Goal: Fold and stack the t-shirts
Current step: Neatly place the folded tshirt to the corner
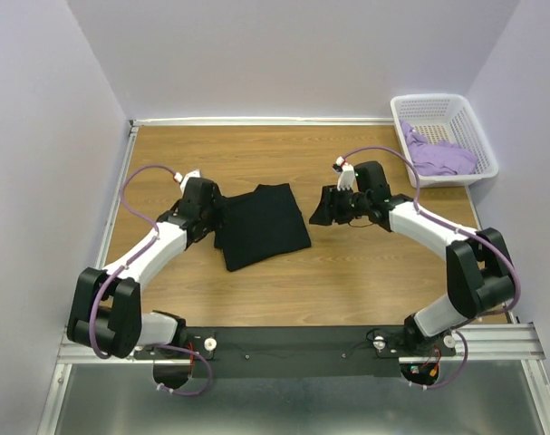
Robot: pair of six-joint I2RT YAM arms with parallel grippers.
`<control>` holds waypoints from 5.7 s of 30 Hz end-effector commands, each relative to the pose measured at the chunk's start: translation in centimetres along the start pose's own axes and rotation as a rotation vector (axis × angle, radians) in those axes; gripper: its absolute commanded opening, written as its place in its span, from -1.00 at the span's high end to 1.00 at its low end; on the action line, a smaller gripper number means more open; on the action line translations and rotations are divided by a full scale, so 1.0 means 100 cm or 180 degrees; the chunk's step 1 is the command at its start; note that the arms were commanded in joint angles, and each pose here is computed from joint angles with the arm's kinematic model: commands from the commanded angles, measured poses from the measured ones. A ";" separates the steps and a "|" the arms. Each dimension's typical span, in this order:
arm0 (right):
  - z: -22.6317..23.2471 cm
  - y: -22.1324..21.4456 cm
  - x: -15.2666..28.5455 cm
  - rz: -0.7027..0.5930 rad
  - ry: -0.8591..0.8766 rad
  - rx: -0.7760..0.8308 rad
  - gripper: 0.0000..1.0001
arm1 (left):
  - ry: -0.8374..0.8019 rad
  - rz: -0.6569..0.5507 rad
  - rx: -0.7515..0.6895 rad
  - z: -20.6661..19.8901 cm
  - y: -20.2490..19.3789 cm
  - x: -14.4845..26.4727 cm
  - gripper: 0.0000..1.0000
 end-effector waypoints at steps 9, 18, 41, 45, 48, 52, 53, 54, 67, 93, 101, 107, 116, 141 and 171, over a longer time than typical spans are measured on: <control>0.011 -0.020 0.031 -0.0007 -0.0104 -0.0041 -0.30 | 0.0194 0.0647 -0.0060 0.026 -0.064 -0.012 -0.44; 0.008 -0.026 0.035 0.0010 -0.0168 0.0002 -0.31 | 0.0351 0.0855 -0.0120 0.026 -0.073 -0.042 0.26; 0.006 -0.038 0.042 0.0134 -0.0212 0.0084 -0.32 | 0.1442 -0.0555 0.0131 0.128 0.226 -0.091 -0.33; 0.009 -0.036 0.045 0.0099 -0.0206 0.0073 -0.32 | 0.0917 -0.0741 0.0490 0.106 0.216 -0.048 -0.41; 0.015 -0.032 0.048 0.0064 -0.0134 0.0072 -0.32 | 0.0390 -0.0705 0.0791 0.094 0.178 -0.031 -0.40; 0.019 -0.027 0.055 -0.0024 -0.0135 0.0132 -0.32 | -0.0009 -0.0748 0.1037 0.092 0.135 -0.015 -0.35; 0.019 -0.026 0.057 -0.0052 -0.0144 0.0146 -0.32 | -0.0058 -0.0583 0.1079 0.095 0.106 -0.020 -0.35; 0.020 -0.025 0.058 -0.0069 -0.0141 0.0159 -0.32 | -0.0121 -0.0631 0.1105 0.094 0.103 -0.014 -0.35; 0.023 -0.015 0.074 -0.0303 -0.0266 0.0242 -0.66 | -0.0426 -0.0436 0.1600 0.097 0.044 -0.039 -0.41; 0.021 -0.015 0.070 -0.0210 -0.0254 0.0314 -0.67 | -0.0440 -0.0660 0.2353 0.092 0.084 -0.071 1.00; 0.024 -0.002 0.074 -0.0205 -0.0272 0.0395 -0.67 | -0.0472 -0.1170 0.2861 0.111 0.164 -0.071 1.00; 0.021 -0.001 0.069 -0.0119 -0.0278 0.0403 -0.67 | -0.0363 -0.1510 0.3291 0.148 0.196 -0.078 1.00; 0.016 -0.006 0.059 0.0007 -0.0250 0.0393 -0.67 | -0.0446 -0.1481 0.3748 0.146 0.167 -0.084 1.00; 0.014 -0.002 0.060 -0.0022 -0.0304 0.0434 -0.67 | -0.0649 -0.1499 0.3961 0.114 0.205 -0.167 1.00; 0.030 0.031 0.102 -0.0472 -0.0547 0.0426 -0.68 | -0.0281 -0.1117 0.3002 0.121 0.215 -0.149 -0.54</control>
Point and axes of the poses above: each gripper's point midway between its finger pads, its own x axis back along the fingers, its own z axis along the line the jaws close on, y = z × x, the point moved 1 cm from there along x, back along the fingers, and after that the axes turned 4 degrees about x, right-handed, at the moved point
